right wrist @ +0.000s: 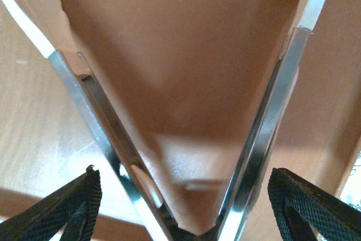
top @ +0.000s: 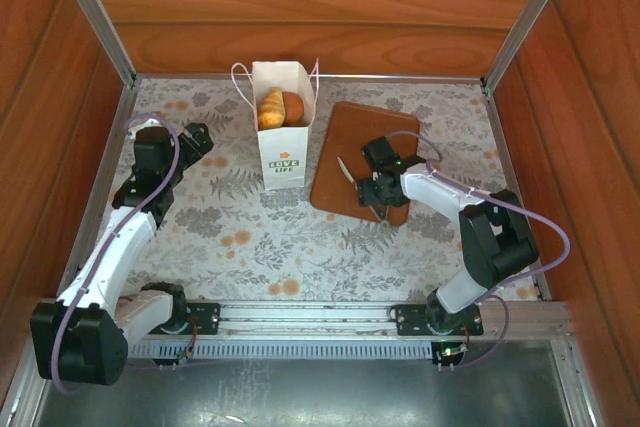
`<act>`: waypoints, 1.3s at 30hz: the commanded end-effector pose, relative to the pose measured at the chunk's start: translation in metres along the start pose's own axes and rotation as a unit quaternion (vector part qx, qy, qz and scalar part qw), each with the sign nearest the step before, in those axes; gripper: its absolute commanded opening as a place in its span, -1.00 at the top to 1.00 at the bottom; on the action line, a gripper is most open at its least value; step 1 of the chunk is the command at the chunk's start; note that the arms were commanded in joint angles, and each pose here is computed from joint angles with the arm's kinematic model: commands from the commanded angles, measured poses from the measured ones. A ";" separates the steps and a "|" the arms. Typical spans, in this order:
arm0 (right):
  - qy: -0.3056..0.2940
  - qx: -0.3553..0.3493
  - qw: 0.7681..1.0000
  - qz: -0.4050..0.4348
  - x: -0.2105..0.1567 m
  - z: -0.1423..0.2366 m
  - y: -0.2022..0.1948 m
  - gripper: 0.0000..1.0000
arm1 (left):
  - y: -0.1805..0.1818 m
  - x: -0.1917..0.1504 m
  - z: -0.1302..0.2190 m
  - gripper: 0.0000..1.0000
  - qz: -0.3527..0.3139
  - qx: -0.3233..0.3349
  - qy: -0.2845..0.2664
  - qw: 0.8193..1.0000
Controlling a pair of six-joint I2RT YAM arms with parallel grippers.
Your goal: Place the fake bread into the paper bag
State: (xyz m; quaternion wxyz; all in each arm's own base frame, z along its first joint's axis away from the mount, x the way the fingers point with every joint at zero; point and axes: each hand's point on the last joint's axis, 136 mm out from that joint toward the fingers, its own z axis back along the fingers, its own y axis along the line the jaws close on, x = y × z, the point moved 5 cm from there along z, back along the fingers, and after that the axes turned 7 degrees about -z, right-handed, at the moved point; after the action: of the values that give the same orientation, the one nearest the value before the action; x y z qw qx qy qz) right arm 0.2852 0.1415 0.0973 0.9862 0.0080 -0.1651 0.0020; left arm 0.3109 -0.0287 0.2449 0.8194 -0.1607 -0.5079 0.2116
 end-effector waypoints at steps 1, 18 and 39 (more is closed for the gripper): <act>-0.021 0.011 1.000 -0.003 0.006 0.014 0.001 -0.74 | 0.005 0.011 0.002 -1.00 0.014 0.022 -0.027 0.999; -0.252 -0.014 0.966 -0.056 0.061 0.127 -0.078 -0.99 | 0.041 0.027 0.022 -1.00 -0.090 0.167 -0.090 0.978; -0.363 -0.024 0.924 -0.115 0.057 0.027 -0.153 -0.99 | 0.074 -0.027 -0.068 -1.00 -0.219 0.192 -0.012 0.957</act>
State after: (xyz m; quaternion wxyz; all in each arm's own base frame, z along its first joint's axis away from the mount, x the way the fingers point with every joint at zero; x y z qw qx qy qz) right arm 0.3081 -0.0166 0.1212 0.8840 -0.0196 -0.4423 -0.1501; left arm 0.3334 0.0184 0.1445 0.8713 0.1201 -0.4518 0.1496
